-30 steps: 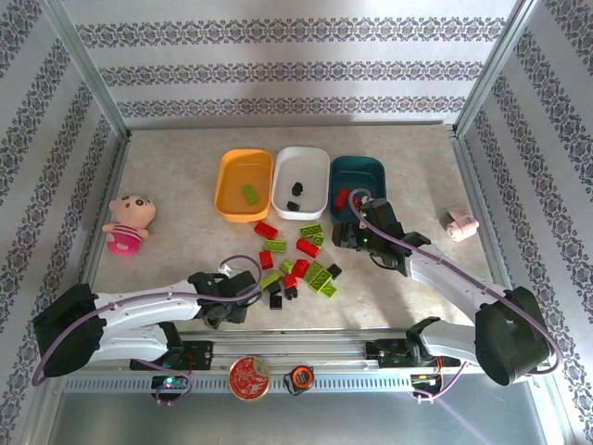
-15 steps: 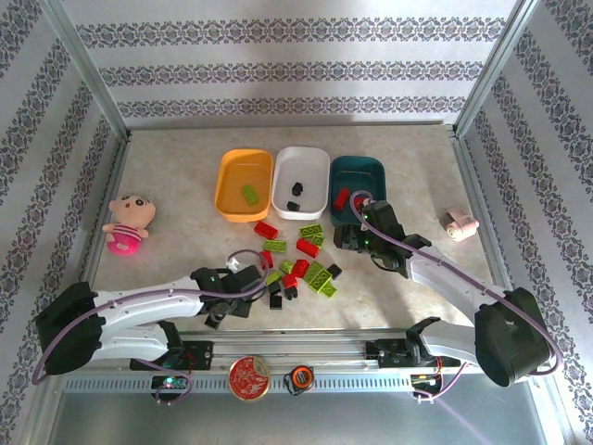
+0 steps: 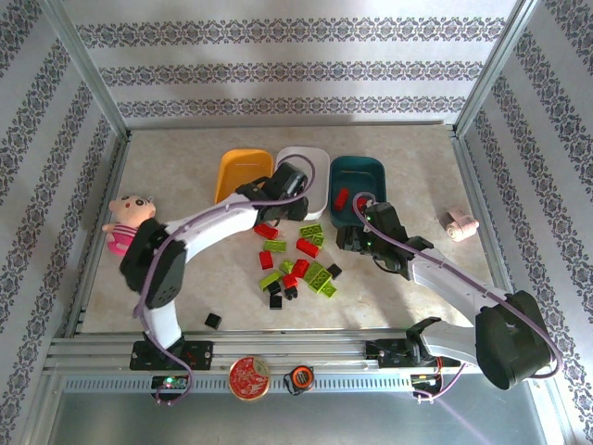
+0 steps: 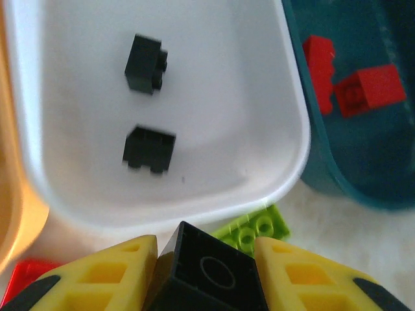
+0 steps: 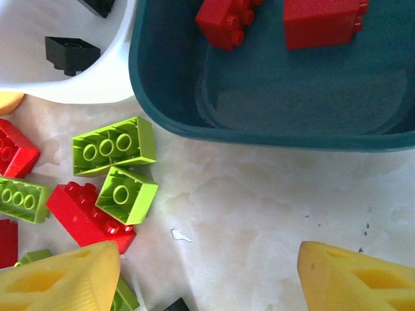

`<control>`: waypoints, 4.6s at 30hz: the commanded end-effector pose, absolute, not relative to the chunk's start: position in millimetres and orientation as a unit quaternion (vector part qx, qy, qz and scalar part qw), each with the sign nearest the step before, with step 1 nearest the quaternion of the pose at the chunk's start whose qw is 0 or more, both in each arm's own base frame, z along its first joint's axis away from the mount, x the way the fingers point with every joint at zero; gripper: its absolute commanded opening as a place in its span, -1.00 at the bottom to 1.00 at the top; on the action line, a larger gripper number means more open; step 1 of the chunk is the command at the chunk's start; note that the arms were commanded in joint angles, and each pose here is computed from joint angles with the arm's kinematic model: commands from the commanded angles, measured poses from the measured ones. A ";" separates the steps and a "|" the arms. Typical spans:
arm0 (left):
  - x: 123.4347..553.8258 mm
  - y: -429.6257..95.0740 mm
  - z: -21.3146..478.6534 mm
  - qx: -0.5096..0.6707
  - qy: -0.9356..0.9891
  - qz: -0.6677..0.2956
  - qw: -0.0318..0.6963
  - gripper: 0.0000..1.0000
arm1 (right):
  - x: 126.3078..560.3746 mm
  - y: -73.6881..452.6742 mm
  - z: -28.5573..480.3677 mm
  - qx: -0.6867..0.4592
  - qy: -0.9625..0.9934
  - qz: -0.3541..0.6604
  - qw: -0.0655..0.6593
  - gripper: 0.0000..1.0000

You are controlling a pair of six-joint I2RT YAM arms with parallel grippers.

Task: Sort the legos into containers by color
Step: Place the lego in the container, then pick up the lego from the bottom-left of the table, then place the lego in the container, then pick up the lego from the center of the table.

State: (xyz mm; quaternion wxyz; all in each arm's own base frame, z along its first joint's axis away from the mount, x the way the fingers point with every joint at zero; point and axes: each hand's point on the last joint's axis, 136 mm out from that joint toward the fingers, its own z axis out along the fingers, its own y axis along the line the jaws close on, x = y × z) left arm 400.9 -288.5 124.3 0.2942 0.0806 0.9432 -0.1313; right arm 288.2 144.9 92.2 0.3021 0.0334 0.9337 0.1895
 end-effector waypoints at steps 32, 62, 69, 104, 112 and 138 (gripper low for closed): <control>221.9 -171.7 92.5 0.043 0.976 -0.100 0.189 0.46 | 290.6 147.0 90.8 0.038 0.928 0.203 0.309 0.48; 99.9 -108.5 12.7 -0.074 0.996 -0.017 0.048 0.31 | 289.5 147.6 87.2 0.036 0.929 0.203 0.309 0.47; 100.6 -112.1 6.1 -0.062 0.997 -0.019 0.043 -0.14 | 290.1 146.8 87.6 0.038 0.928 0.203 0.309 0.48; 467.3 -280.2 174.1 0.028 0.906 -0.141 0.398 -0.45 | 287.3 153.2 93.8 0.024 0.927 0.217 0.306 0.48; 493.7 -285.7 167.9 0.020 0.909 -0.157 0.386 0.46 | 276.5 163.8 93.0 0.003 0.928 0.227 0.295 0.49; 275.1 -220.7 153.7 0.002 0.878 -0.318 0.359 1.00 | 245.7 215.9 87.7 -0.135 0.935 0.165 0.284 0.42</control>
